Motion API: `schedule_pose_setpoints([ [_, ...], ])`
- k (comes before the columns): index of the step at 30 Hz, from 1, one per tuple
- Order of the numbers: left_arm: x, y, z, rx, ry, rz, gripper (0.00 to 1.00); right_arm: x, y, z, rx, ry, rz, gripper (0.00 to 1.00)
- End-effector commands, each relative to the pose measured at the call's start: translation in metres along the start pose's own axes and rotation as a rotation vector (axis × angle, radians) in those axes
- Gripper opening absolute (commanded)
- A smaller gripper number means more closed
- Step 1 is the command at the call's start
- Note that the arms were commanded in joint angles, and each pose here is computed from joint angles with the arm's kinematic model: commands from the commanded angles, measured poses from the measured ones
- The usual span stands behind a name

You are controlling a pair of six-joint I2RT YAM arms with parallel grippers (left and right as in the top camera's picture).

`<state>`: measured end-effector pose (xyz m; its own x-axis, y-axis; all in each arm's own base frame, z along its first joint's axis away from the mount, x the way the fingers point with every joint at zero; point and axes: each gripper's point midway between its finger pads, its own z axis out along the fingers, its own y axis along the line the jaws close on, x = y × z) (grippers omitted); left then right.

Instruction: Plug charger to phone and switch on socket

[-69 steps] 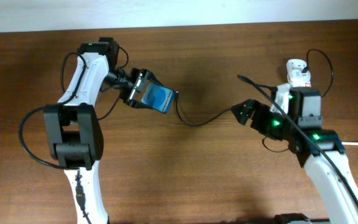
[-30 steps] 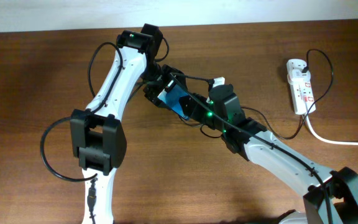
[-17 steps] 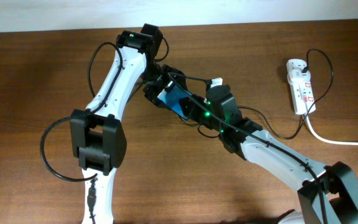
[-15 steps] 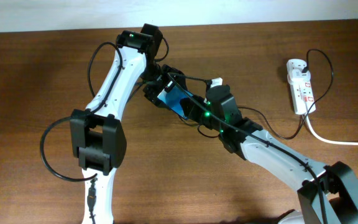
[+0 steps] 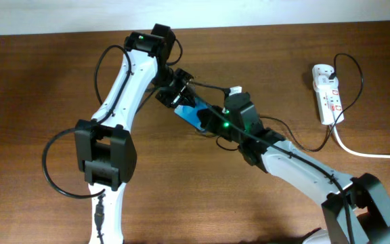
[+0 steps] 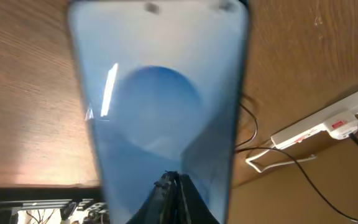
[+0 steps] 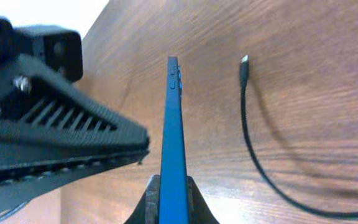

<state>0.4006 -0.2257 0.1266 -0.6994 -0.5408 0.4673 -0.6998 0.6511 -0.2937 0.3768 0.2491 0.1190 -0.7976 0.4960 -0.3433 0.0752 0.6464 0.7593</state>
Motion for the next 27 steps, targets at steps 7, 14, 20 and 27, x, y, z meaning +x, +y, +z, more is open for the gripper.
schedule_pose_setpoints([
  [7, 0.01, -0.056, -0.031, 0.338, 0.055, 0.624, 0.07, -0.053, 0.003, -0.039, -0.037, -0.097, -0.029, 0.04],
  [14, 0.036, -0.086, -0.056, 0.588, 0.15, 0.823, 0.2, -0.098, 0.028, -0.107, -0.11, -0.265, -0.026, 0.04],
  [20, 0.039, -0.096, -0.099, 0.819, 0.19, 0.985, 0.47, -0.124, 0.03, -0.123, -0.166, -0.344, 0.141, 0.04],
  [27, 0.038, -0.099, -0.11, 0.869, 0.19, 1.021, 0.49, -0.152, 0.028, -0.107, -0.321, -0.397, 0.68, 0.04],
])
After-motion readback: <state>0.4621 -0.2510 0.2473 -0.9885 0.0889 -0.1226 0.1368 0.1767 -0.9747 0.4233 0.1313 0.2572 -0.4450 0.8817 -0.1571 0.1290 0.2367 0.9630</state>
